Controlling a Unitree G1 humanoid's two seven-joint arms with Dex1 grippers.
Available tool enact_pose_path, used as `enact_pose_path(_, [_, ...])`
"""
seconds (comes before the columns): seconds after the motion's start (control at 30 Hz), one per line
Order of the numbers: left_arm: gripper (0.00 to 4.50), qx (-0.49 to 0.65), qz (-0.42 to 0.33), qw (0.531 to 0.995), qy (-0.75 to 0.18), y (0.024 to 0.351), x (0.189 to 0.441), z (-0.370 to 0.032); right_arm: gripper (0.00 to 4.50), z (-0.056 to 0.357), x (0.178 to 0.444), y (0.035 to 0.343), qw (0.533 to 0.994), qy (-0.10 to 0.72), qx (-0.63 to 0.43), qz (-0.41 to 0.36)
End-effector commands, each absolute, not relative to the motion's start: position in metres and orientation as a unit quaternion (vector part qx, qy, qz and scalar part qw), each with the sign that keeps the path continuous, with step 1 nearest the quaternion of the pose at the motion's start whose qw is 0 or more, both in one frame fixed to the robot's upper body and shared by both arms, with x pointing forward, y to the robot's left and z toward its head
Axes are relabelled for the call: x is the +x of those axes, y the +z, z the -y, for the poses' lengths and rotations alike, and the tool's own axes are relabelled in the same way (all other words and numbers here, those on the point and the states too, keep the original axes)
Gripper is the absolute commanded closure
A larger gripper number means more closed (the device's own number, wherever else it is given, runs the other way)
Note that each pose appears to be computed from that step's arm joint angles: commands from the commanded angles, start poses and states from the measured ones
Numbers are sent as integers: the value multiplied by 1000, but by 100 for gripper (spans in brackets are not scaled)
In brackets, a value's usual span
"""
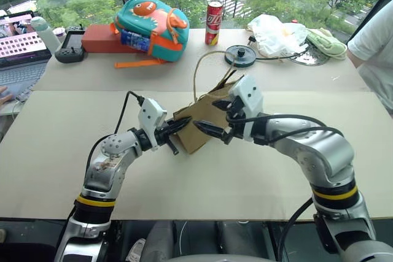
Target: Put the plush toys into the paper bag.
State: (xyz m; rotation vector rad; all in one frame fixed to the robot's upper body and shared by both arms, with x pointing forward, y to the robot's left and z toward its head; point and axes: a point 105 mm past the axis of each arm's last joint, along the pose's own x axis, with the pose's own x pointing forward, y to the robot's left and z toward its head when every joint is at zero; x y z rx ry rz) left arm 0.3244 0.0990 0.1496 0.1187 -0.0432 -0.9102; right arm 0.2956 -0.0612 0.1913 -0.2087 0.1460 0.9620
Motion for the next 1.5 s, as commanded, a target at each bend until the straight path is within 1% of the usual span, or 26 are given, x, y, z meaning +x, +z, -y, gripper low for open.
enact_pose_path(0.03, [449, 65, 51, 901, -425, 170, 333, -109, 0, 70, 274, 212, 870, 482, -100, -40])
enact_pose_path(0.13, [449, 67, 59, 899, -429, 178, 337, -113, 0, 79, 253, 218, 854, 507, -111, -33])
enact_pose_path(0.27, [449, 51, 72, 891, -446, 189, 336, -117, 0, 100, 242, 232, 858, 505, -94, -17])
enact_pose_path(0.4, [449, 33, 86, 872, -482, 207, 323, -125, 0, 135, 247, 240, 885, 455, -95, -18])
enact_pose_path(0.47, [449, 48, 93, 853, -512, 216, 312, -128, 0, 148, 244, 246, 891, 444, -89, -13])
enact_pose_path(0.57, [449, 74, 73, 826, -554, 222, 297, -137, 0, 165, 237, 253, 897, 433, -84, -6])
enact_pose_path(0.73, [449, 120, 15, 769, -627, 207, 272, -147, 0, 184, 228, 254, 902, 422, -86, -15])
enact_pose_path(0.87, [449, 141, 2, 738, -660, 191, 263, -147, 0, 184, 225, 254, 899, 428, -87, -17])
enact_pose_path(1.0, [449, 151, 7, 718, -680, 178, 258, -142, 0, 177, 222, 256, 893, 440, -87, -14])
enact_pose_path(1.2, [449, 186, 24, 715, -674, 167, 264, -144, 0, 171, 220, 259, 890, 447, -85, -14])
enact_pose_path(1.5, [449, 194, 9, 710, -676, 149, 262, -145, 0, 166, 221, 259, 886, 455, -85, -21])
